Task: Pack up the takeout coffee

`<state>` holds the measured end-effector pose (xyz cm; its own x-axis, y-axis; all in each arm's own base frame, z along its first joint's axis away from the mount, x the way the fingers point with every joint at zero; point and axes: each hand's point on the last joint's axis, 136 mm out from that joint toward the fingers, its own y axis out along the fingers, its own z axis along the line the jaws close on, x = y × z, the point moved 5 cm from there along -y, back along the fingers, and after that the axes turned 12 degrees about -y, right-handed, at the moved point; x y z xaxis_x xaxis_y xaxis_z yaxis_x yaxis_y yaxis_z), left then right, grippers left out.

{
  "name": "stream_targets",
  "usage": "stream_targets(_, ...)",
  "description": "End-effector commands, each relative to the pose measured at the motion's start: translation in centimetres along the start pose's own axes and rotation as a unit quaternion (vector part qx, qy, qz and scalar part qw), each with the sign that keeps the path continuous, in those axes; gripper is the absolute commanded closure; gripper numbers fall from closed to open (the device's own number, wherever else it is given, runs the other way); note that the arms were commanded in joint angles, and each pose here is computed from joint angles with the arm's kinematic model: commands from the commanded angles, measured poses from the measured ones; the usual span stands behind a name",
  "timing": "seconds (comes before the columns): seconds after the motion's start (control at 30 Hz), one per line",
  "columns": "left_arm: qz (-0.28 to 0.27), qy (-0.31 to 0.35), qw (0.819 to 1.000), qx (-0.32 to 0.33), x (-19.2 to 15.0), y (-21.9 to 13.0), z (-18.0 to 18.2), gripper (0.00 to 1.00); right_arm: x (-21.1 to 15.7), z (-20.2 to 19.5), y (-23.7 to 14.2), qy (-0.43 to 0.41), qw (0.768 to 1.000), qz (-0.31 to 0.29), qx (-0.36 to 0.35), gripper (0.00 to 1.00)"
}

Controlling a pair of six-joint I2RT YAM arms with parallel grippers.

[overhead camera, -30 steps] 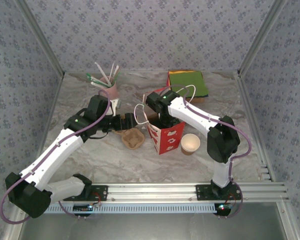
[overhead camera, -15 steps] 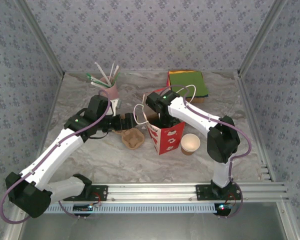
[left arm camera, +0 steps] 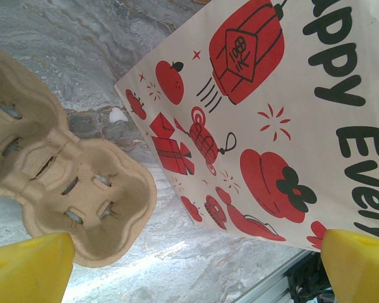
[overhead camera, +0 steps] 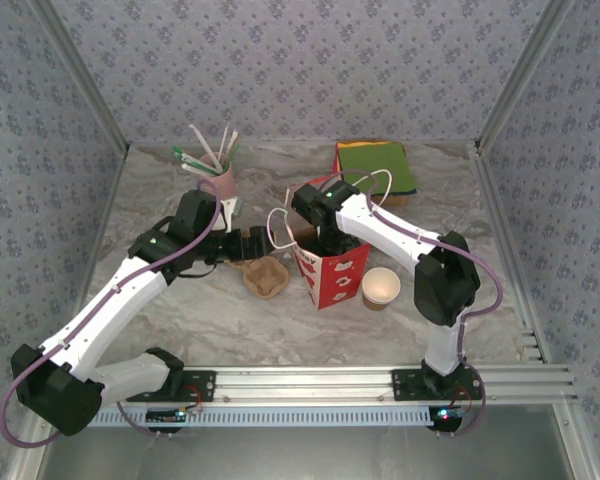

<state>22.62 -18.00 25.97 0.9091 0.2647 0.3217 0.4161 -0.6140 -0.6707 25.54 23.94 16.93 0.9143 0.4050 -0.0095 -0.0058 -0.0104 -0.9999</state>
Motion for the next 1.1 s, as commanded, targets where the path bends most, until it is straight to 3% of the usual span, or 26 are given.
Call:
stream_targets(0.0,-0.006,0.014,1.000,-0.011,0.28,-0.27,-0.69,0.00,-0.84,-0.38,-0.36,0.010,1.000,0.013,-0.011,0.10)
stream_targets(1.07,-0.005,0.009,1.000,-0.008,0.08,-0.14,-0.41,0.00,-1.27,-0.42,-1.06,0.013,1.000,0.004,-0.014,0.09)
